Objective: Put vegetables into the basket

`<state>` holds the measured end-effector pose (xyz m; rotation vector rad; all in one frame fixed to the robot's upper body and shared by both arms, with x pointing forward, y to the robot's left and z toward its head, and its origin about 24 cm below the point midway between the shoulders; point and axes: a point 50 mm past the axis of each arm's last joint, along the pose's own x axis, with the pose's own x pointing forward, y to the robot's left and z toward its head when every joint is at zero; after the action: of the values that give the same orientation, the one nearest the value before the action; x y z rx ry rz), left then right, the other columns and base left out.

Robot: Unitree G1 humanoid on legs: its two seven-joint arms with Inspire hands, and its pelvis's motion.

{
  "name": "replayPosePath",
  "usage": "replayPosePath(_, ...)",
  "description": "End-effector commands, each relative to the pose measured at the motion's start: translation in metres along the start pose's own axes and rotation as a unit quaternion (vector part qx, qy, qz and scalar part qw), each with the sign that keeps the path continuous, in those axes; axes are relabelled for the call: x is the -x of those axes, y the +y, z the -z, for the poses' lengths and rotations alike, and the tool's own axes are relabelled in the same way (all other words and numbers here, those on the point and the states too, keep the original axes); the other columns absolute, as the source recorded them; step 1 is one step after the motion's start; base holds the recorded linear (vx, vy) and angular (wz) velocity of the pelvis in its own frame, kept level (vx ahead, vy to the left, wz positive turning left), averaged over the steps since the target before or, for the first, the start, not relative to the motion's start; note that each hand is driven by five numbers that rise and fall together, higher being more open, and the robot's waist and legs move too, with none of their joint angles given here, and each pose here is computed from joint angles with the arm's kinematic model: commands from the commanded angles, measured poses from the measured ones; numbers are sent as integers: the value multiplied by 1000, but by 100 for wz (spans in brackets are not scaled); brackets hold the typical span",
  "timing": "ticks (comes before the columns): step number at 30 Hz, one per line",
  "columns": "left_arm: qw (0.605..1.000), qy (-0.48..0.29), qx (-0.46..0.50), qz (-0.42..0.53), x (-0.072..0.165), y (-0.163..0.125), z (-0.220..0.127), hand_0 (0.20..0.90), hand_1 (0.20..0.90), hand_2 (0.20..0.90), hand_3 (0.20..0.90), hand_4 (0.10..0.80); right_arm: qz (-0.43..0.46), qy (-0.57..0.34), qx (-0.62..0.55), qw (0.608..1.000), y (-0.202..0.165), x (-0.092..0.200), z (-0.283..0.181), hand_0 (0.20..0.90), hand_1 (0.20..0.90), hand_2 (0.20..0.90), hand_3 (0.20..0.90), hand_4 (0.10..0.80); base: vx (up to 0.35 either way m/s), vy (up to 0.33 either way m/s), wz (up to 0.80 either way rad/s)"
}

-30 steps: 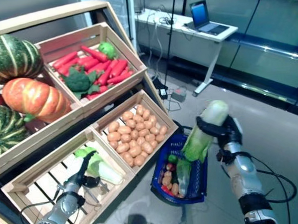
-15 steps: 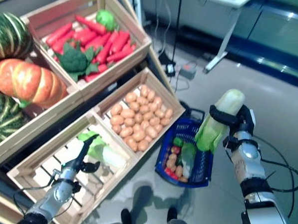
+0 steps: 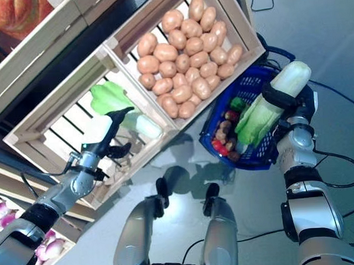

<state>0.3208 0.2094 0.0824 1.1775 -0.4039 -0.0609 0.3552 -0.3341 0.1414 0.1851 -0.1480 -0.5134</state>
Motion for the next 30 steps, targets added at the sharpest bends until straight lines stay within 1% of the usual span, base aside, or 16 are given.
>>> replayPosePath(1,993,-32,27,-109,-10,35,-9,900,900,900,900,800,25,-133,3,991,-9,-12,-70,300,300,300,300,400,-86,40,10)
replayPosePath(5,990,-48,26,-133,-13,41,-14,900,900,900,900,800,40,-130,-6,991,-12,-15,-76,300,300,300,300,400,-74,39,6)
replayPosePath(6,988,-56,27,-142,-14,44,-17,900,900,900,900,800,41,-134,-20,990,-12,-15,-78,564,564,564,564,576,-64,47,0)
replayPosePath(7,987,-61,27,-148,-15,45,-19,900,900,900,900,800,34,-141,-25,989,-12,-16,-81,900,900,900,900,800,-39,43,3)
replayPosePath(14,980,-82,12,-183,-23,51,-28,900,900,900,900,800,-2,-134,-20,991,-3,-19,-86,900,900,900,900,800,-35,43,-3)
replayPosePath(19,976,-88,-20,-198,-27,62,-25,900,900,900,900,800,-29,-113,-43,992,0,-20,-79,900,900,900,900,800,-7,4,-3)
replayPosePath(22,974,-77,-42,-208,-31,71,-20,900,900,900,900,800,-40,-101,-41,993,2,-20,-73,900,900,900,900,800,-9,8,-6)
replayPosePath(24,973,-61,-70,-213,-34,76,-15,900,900,900,900,800,-41,-103,-37,993,3,-19,-72,900,900,900,900,800,6,21,-7)
replayPosePath(27,967,-57,-128,-212,-39,83,-8,900,900,900,900,800,-38,-112,-38,992,4,-19,-73,900,900,900,900,800,17,17,-8)
replayPosePath(30,963,-27,-177,-200,-46,92,2,900,900,900,900,800,-41,-134,-38,989,5,-18,-81,900,900,900,900,800,9,21,-5)
